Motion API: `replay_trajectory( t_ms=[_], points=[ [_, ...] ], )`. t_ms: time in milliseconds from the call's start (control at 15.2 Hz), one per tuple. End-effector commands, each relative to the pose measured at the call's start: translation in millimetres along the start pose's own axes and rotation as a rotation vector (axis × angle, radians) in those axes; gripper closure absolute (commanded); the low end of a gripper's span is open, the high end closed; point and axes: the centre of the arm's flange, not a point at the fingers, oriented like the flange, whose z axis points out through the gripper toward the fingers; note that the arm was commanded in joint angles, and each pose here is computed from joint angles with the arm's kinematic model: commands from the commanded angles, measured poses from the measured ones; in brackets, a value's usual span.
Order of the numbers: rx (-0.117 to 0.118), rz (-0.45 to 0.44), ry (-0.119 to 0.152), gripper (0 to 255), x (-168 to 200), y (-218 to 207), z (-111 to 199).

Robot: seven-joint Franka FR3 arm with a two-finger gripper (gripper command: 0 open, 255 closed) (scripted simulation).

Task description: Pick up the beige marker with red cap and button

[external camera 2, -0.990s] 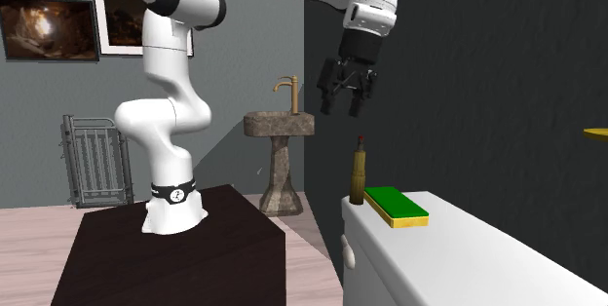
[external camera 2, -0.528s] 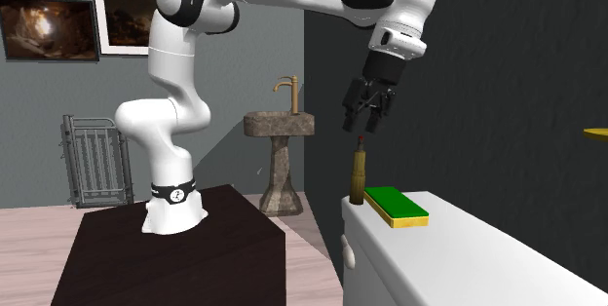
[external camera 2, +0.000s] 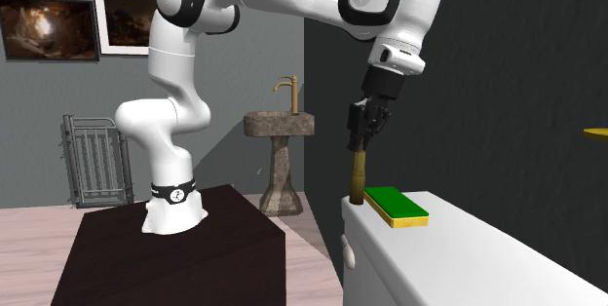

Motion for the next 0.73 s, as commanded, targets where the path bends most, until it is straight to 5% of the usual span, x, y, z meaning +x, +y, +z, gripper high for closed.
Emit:
replay_trajectory(
  t_ms=[0, 660],
  points=[
    [0.000, 0.000, 0.000, 255, 0, 0, 0],
    [0.000, 0.000, 0.000, 255, -4, 2, -15]
  ],
)
